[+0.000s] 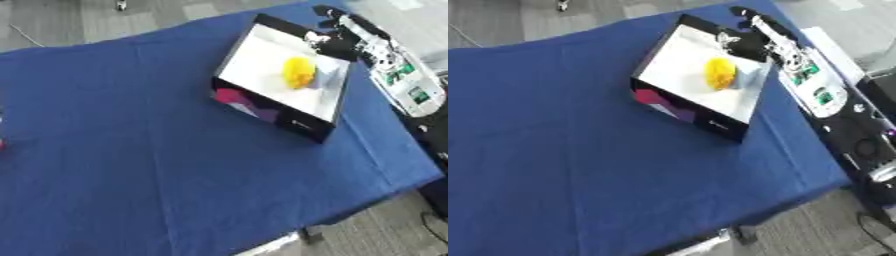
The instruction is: Pick up the objects with one hand, pass them to the other hand, and then place them into the box on the other side of the table.
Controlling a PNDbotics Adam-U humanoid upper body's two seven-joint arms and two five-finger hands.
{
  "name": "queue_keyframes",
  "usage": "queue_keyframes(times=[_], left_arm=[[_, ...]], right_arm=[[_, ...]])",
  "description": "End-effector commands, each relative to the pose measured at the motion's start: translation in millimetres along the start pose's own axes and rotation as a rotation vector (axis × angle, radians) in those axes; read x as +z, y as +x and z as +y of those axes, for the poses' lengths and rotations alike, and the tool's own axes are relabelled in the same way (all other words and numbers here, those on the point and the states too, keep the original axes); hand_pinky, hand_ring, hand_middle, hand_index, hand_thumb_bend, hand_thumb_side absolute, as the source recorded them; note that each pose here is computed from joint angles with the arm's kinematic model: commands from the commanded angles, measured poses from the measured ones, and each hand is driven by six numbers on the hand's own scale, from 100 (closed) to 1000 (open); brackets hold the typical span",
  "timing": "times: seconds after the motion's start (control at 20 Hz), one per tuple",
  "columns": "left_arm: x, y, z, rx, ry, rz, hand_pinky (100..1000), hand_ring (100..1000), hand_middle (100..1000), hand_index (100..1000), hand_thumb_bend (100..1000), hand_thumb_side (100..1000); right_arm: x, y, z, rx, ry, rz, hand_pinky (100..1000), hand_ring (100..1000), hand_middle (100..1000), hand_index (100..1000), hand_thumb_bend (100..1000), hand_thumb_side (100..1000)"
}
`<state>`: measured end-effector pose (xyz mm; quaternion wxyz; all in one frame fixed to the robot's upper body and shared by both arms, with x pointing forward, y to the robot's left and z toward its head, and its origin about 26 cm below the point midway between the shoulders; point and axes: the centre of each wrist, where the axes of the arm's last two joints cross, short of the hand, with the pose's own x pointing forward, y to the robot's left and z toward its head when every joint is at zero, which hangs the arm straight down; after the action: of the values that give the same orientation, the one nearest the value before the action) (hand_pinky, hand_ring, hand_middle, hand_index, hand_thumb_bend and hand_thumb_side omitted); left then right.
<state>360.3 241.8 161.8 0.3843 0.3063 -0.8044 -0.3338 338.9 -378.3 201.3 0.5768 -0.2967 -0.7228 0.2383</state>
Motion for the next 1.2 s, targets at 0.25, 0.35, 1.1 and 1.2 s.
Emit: queue_keyframes(times=[0.25,0.35,1.1,1.2], left_arm=[[-3,-3,18.8,-0.037,0.036,0.007,827,737,733,803,217,589],[-3,-5,22.7,-0.049,0.041,0.018,826,738,734,804,212,570],[-4,-51,81.4,-0.150,-0.059,0.294,840,767,757,831,165,612],[-5,-57,84.5,-0.148,-0.104,0.315,846,777,764,836,171,639]], right_arm=[[1,30,-13.5,-0.100,-0.069,-0.158,924,926,1000,995,100,566],[2,33,-13.5,-0.130,-0.068,-0.174,925,922,1000,992,100,576],[4,36,-22.2,-0.320,-0.026,-0.195,917,901,1000,979,100,593],[4,36,-23.6,-0.351,-0.022,-0.189,917,900,1000,979,100,597]])
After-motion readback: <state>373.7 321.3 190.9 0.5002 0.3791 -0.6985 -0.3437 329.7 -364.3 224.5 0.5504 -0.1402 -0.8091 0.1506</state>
